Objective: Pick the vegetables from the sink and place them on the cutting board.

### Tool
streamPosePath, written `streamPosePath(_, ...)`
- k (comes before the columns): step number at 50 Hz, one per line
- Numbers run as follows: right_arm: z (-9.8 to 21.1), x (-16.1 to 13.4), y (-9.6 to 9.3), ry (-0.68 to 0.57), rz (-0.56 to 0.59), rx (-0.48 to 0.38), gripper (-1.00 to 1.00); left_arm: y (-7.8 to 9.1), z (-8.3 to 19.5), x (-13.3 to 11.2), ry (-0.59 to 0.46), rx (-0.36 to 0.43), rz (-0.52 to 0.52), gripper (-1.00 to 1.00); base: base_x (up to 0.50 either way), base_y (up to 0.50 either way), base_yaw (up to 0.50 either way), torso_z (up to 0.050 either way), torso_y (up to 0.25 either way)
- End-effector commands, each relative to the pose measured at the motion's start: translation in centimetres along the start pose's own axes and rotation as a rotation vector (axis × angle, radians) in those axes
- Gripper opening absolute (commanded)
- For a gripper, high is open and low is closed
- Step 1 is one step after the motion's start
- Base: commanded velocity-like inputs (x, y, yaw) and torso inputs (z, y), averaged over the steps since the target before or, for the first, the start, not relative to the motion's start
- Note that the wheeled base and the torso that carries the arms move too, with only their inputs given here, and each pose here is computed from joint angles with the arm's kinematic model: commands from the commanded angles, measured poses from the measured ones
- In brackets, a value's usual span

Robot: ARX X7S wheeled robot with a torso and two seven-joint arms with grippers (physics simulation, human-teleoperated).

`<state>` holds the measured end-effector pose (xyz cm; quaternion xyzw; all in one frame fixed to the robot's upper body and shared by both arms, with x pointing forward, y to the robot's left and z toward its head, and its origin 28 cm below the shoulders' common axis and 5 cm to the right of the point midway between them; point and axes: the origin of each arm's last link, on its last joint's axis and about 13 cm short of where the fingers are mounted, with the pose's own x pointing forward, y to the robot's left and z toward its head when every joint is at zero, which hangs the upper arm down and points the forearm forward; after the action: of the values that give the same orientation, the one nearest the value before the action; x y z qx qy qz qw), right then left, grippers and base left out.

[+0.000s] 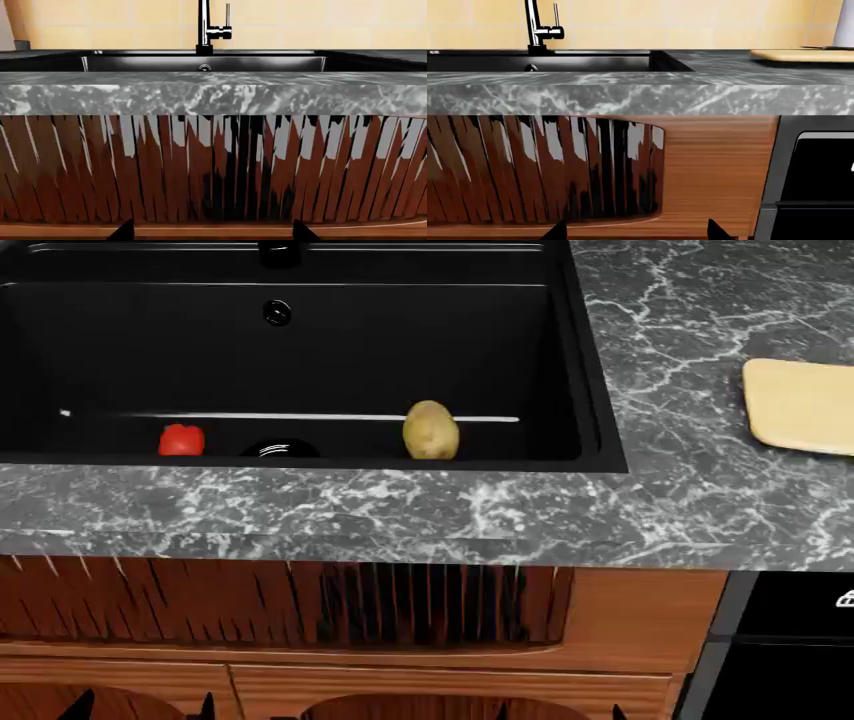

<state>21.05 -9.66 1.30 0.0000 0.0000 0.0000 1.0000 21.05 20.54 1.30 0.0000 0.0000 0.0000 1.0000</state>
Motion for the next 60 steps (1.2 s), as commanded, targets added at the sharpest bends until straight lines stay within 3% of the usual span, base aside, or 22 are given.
streamPosePath(1,0.01,-0.02,0.05,-0.001,0.005,-0.002,1.00,0.26,-0.06,-0.23,-0.002,0.002,0.002,1.00,0.00,0.00,0.00,0.000,0.000)
streamPosePath(19,0.08,0.06,0.04,0.010,0.011,-0.005,1.00,0.47,-0.17,-0.34,-0.010,0.002,0.011,1.00,0.00,0.00,0.00,0.000,0.000)
streamPosePath(42,0.02,-0.02,-0.03,0.014,0.005,0.003,1.00,0.30,-0.15,-0.16,0.012,0.016,0.010,1.00,0.03,0.47,0.00,0.000,0.000)
streamPosePath(60,0.34,0.29,0.44,0.012,0.017,-0.001,1.00,0.01,0.42,-0.17,0.021,0.009,0.010,1.00,0.00,0.02,0.00,0.000,0.000)
